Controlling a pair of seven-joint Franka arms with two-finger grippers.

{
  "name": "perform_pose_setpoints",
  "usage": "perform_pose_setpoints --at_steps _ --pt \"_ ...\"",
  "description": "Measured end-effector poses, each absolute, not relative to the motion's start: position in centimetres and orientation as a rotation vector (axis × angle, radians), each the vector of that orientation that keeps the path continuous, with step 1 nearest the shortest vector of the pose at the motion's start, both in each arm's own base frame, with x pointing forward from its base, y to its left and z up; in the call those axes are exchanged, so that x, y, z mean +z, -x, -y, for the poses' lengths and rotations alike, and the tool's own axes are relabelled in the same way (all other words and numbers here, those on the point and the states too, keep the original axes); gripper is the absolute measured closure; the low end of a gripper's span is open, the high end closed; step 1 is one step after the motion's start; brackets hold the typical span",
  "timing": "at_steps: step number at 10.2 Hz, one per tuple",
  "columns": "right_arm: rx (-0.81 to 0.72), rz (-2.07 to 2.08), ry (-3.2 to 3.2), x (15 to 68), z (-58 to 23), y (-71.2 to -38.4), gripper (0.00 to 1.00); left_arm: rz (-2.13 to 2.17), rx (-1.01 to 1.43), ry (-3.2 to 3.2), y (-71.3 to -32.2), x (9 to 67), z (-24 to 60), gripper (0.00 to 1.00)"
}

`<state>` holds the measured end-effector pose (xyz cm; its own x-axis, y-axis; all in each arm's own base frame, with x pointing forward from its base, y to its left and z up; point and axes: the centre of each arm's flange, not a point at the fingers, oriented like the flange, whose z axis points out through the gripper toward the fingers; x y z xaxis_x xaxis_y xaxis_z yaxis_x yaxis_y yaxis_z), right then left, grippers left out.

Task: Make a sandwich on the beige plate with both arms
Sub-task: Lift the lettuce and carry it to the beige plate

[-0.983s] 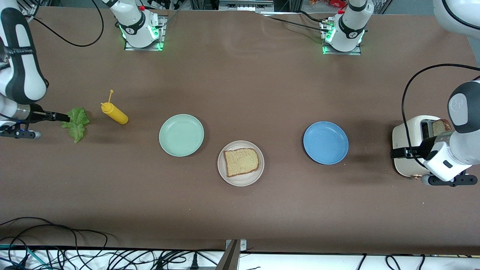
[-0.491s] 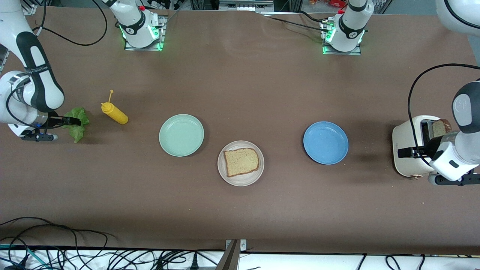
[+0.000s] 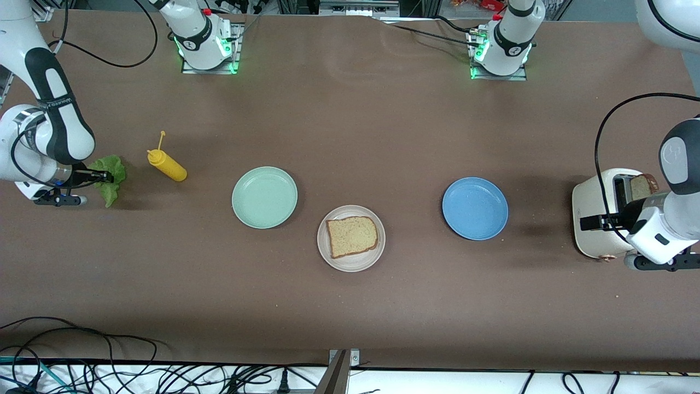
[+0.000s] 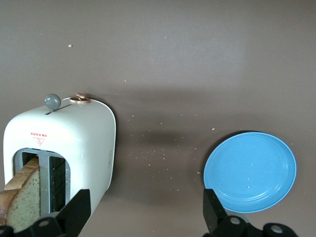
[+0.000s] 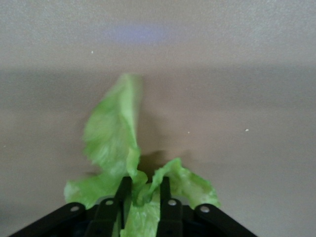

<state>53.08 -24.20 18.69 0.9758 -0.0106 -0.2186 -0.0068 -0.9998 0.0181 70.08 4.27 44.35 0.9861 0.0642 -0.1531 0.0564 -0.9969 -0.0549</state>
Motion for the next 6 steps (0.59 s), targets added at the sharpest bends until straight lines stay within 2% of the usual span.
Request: perform_pose_setpoints --at_steps 3,5,6 --pt "-0.322 0.003 -3.103 20.2 24.2 -54.2 0.91 0.094 0.241 3.08 -70.1 44.3 -4.3 0.0" --pt "-0.377 -0.014 -3.113 25.3 23.8 -56.5 0.94 0.095 0.243 3.08 -70.1 44.3 -4.3 0.0" --pt "-0.416 -0.034 -3.122 29.5 23.0 -58.2 0.94 0.095 0.243 3.08 -70.1 44.3 -4.3 0.0"
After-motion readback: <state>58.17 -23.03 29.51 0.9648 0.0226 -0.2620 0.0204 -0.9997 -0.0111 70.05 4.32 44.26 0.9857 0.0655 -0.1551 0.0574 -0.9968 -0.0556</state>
